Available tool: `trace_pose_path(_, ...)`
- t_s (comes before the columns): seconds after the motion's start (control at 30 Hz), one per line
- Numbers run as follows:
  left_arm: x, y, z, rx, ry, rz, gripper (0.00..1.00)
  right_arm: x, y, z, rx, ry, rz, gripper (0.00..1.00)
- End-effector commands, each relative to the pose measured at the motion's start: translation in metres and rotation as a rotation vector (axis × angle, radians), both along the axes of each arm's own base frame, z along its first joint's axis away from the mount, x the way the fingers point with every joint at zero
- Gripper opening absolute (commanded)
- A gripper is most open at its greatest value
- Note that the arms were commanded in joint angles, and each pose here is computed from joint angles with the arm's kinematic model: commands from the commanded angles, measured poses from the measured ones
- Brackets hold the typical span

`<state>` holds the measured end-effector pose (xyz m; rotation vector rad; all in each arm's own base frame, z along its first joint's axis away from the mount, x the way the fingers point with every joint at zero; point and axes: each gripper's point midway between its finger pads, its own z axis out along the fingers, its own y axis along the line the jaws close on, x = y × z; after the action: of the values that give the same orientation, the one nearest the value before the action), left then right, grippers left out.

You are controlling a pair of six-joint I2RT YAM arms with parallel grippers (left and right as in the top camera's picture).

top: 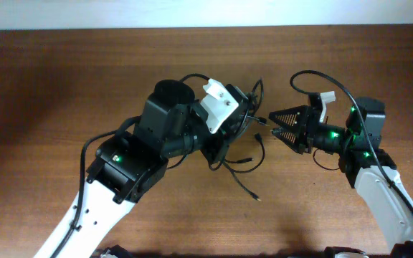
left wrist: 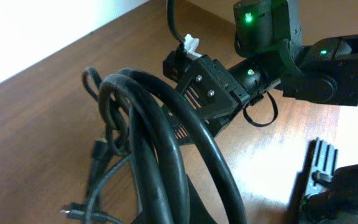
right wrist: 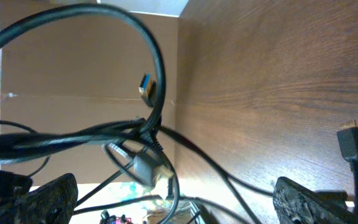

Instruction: Untangle cables

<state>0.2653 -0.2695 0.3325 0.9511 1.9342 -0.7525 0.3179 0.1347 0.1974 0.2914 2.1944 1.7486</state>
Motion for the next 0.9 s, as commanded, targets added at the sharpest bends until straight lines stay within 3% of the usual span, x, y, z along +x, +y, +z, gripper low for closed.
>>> trace_pose_path(0.0,-0.006,0.000,0.009,-0.043,0.047,0.002,0.00,-0.009,0.006,0.008,0.034,-0.019,0.065,0.99)
trace_pose_path(0.5,-0.010,0.003,0.013,-0.057,0.055,0.014,0.00,-0.004,0.004,-0.001,0.033,0.088,0.005,0.99)
trace_pose_path(0.87,-0.010,-0.006,0.031,-0.131,0.026,-0.017,0.00,-0.006,0.042,-0.017,-0.074,0.084,0.014,0.99)
